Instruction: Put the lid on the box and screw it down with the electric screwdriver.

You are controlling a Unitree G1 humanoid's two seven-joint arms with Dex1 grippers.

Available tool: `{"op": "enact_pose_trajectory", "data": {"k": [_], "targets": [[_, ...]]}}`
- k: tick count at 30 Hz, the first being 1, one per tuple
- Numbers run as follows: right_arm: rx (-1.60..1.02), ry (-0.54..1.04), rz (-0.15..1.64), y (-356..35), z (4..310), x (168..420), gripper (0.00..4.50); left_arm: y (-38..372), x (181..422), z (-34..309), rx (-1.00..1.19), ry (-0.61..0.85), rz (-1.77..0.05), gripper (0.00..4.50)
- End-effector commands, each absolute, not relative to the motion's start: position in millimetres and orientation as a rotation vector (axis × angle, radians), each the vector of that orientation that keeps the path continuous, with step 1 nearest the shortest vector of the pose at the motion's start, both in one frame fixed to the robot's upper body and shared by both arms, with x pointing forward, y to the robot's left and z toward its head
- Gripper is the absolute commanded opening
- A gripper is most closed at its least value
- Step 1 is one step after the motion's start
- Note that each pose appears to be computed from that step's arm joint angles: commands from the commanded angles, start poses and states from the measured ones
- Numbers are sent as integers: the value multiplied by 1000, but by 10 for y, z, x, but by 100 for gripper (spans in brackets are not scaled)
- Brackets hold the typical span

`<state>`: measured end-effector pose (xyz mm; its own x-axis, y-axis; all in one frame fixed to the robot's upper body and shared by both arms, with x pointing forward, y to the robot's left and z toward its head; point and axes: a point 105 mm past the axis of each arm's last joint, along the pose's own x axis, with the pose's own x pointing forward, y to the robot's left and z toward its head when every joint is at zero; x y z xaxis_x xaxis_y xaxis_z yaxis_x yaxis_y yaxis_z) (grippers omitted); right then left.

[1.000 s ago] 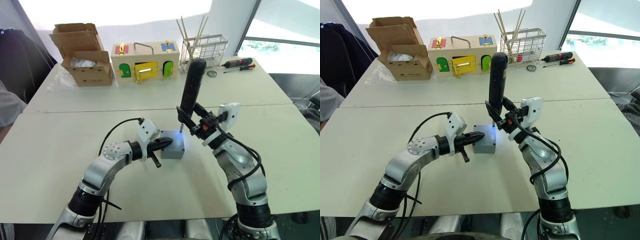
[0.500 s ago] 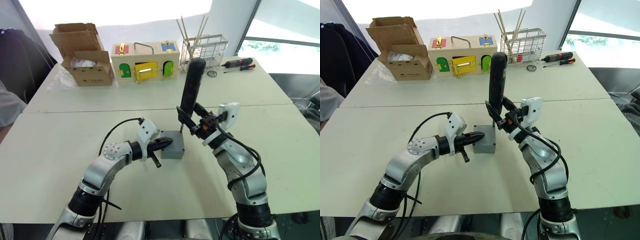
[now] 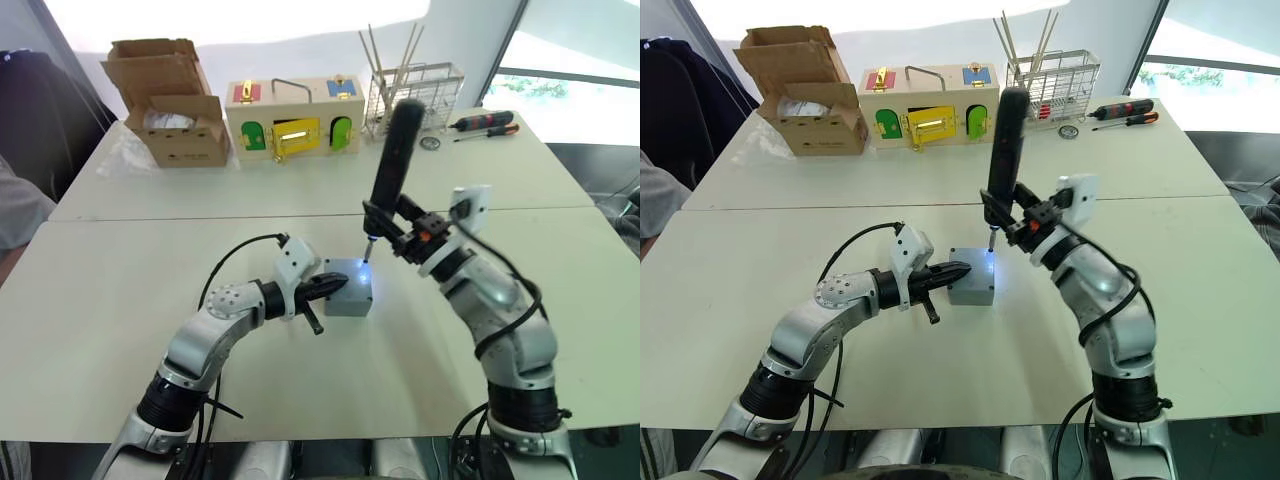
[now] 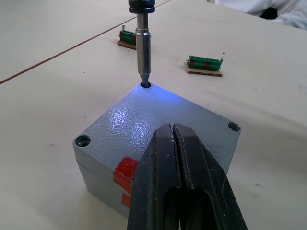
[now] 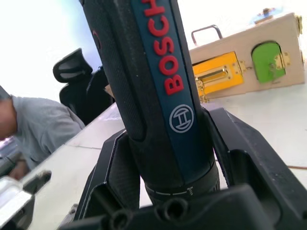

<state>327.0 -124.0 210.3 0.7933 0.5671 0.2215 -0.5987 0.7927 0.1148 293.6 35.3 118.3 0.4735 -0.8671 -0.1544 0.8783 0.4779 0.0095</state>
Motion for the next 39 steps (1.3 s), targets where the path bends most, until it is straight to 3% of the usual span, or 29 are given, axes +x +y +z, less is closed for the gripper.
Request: {"op": "enact_pose_trajectory", "data": {"k": [1, 5, 9, 12, 16, 19, 22, 32, 39], "targets": [[225, -320, 699, -1369, 2623, 3125, 193, 370, 2938, 1121, 108, 159, -1063, 0], [222, -322, 719, -1497, 2825, 3083, 193, 400, 2942, 1145, 109, 147, -1057, 0], [219, -231, 578, -1735, 2833, 3224, 193, 469, 3026, 1347, 68, 77, -1013, 0], [246, -186, 588, -1844, 2869, 3206, 193, 481, 3061, 1510, 32, 32, -1004, 0], [109, 100, 294, -2585, 2615, 3293, 193, 331, 2879, 1711, 6, 3, -1129, 0], [7, 322, 213, -3034, 2434, 3117, 193, 156, 2633, 1734, 22, 27, -1270, 0], [36, 465, 157, -3278, 2285, 3014, 193, 91, 2562, 1671, 77, 56, -1313, 0], [156, 751, 60, -3610, 1701, 2846, 193, -120, 2511, 1629, 89, 16, -1343, 0], [159, 840, 97, -3616, 1488, 2855, 193, -108, 2456, 1531, 131, 42, -1338, 0]]}}
